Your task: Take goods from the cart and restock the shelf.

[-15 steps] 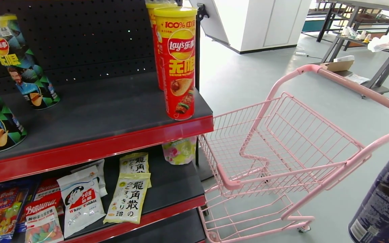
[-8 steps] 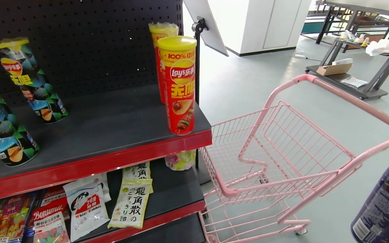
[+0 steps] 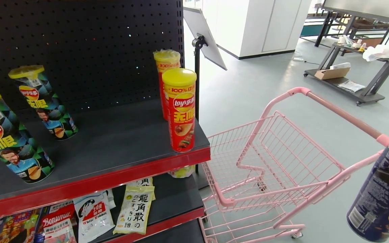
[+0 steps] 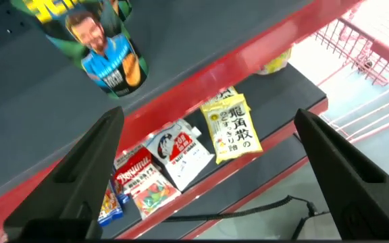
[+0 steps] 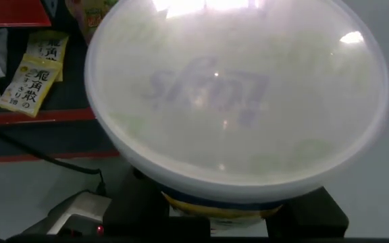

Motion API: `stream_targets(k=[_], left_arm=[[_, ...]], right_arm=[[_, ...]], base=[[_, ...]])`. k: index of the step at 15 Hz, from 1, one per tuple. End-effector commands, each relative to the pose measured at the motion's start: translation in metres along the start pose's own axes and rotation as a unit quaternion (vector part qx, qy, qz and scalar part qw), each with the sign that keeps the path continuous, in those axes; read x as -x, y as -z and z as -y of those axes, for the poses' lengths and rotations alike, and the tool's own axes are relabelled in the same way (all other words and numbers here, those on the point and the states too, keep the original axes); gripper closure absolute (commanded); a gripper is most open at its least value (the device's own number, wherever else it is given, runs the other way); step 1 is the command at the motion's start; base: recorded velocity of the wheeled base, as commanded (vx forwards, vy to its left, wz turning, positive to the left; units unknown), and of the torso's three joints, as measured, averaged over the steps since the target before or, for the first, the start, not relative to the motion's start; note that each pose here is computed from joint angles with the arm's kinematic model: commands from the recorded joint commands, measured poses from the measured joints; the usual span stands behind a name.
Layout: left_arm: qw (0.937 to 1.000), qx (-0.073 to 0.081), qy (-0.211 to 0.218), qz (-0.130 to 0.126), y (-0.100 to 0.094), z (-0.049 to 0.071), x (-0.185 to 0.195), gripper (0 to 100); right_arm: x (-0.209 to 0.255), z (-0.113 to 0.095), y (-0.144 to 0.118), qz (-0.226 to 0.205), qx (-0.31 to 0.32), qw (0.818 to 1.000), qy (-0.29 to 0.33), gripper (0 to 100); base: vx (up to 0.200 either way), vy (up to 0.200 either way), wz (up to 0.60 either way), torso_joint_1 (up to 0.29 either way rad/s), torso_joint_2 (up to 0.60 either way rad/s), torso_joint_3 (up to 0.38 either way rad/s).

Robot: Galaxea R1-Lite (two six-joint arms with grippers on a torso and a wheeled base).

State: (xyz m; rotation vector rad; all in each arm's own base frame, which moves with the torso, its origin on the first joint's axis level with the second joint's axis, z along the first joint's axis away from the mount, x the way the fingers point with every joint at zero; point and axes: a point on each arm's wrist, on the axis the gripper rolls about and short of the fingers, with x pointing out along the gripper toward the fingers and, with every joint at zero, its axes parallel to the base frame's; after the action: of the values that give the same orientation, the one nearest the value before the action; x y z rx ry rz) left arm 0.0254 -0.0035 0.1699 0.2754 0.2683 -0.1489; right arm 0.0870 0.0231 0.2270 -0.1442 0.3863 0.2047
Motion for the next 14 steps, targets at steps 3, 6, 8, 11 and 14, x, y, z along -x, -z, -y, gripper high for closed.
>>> stream_targets(k=[3, 6, 8, 11, 14], left_arm=[[0.9999, -0.002, 0.005, -0.015, -0.0001, 0.0010, -0.0058, 0], [0.9998, -0.002, 0.006, -0.018, 0.0020, 0.0015, -0.0062, 0], [0.9999, -0.003, 0.004, -0.016, 0.0007, 0.0012, -0.0069, 0], [0.9999, -0.002, 0.001, -0.012, 0.0000, 0.0010, -0.0066, 0], [0.9999, -0.001, 0.001, -0.010, -0.0001, 0.0009, -0.0061, 0]], right_arm=[[-0.0081, -0.0004, -0.0050, -0.011, 0.006, 1.000, -0.001, 100], [-0.0087, -0.0005, -0.0034, -0.014, 0.008, 1.000, -0.001, 100], [-0.0083, -0.0005, -0.0034, -0.014, 0.009, 1.000, 0.000, 100], [-0.0086, -0.0005, -0.0026, -0.015, 0.009, 1.000, 0.000, 100], [-0.0084, -0.0006, -0.0024, -0.014, 0.009, 1.000, -0.001, 100]], base=[[-0.133, 0.000, 0.00, 0.030, -0.05, -0.036], [-0.200, -0.133, 0.00, 0.015, 0.00, -0.006], [0.000, 0.000, 0.30, -0.006, -0.01, 0.001], [0.000, 0.000, 0.60, -0.001, 0.00, 0.001], [0.000, 0.000, 0.60, 0.007, 0.00, -0.004]])
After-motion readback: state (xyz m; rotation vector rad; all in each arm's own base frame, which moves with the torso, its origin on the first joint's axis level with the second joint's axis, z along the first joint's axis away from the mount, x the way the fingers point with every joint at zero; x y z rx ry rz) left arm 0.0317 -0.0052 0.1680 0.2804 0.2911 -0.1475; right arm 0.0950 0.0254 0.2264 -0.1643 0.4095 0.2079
